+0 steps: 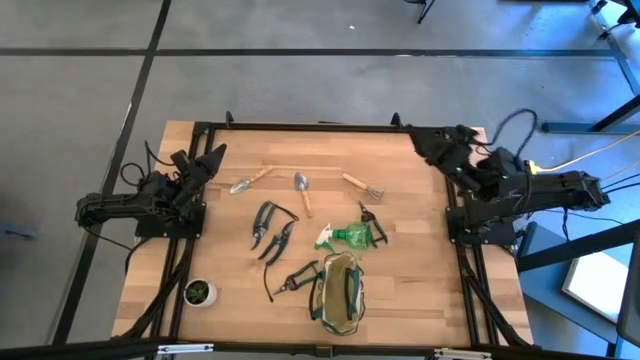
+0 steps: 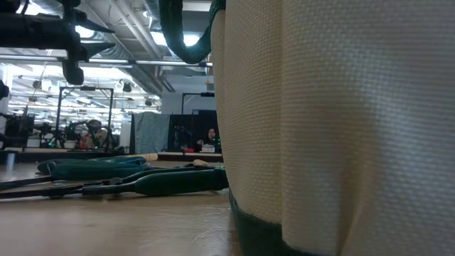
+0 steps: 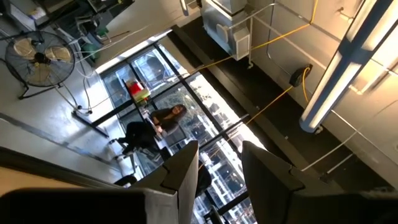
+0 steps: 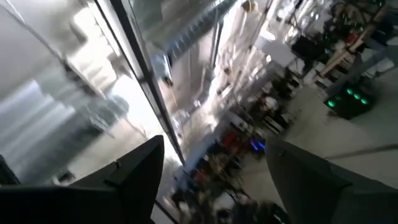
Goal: Pick & Place Garden tools in Gardening bag
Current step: Put the left green spray bottle into the gardening bag
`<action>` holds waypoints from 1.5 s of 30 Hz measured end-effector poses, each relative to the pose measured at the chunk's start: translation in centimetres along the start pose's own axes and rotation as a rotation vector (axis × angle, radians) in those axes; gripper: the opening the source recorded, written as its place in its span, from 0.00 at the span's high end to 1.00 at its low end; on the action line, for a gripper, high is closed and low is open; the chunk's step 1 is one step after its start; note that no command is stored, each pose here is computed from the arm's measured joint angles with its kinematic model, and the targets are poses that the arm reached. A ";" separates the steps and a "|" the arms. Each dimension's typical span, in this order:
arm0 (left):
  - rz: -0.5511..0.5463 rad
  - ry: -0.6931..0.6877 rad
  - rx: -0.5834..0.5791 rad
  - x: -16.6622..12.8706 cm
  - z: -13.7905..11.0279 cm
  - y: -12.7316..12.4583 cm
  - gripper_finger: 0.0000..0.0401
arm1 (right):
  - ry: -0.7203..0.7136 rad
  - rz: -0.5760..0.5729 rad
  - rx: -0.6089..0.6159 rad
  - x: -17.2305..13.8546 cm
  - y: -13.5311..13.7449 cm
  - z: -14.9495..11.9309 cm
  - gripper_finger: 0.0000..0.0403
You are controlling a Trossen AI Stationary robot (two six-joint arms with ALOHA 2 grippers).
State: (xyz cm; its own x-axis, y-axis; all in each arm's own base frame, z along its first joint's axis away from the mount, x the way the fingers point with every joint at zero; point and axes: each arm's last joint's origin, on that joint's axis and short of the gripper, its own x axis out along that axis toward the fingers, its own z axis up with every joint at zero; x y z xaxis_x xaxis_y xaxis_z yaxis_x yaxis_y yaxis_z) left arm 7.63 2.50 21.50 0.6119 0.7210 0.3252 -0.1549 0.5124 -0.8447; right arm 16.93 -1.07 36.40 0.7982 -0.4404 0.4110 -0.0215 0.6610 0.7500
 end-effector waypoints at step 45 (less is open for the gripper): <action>-0.104 0.169 -0.139 -0.1 -0.6 -0.1 0.71 | 1.913 -0.366 -0.862 12.1 -11.0 -23.0 0.30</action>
State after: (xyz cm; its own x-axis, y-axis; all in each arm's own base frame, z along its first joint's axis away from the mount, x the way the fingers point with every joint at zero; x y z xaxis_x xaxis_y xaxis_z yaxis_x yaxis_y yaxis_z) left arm 8.11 2.08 21.33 0.7418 0.5736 0.3474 0.0167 0.5020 -0.8647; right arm 40.65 0.25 21.21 0.1865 0.0571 -0.9808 0.0063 0.9982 0.0593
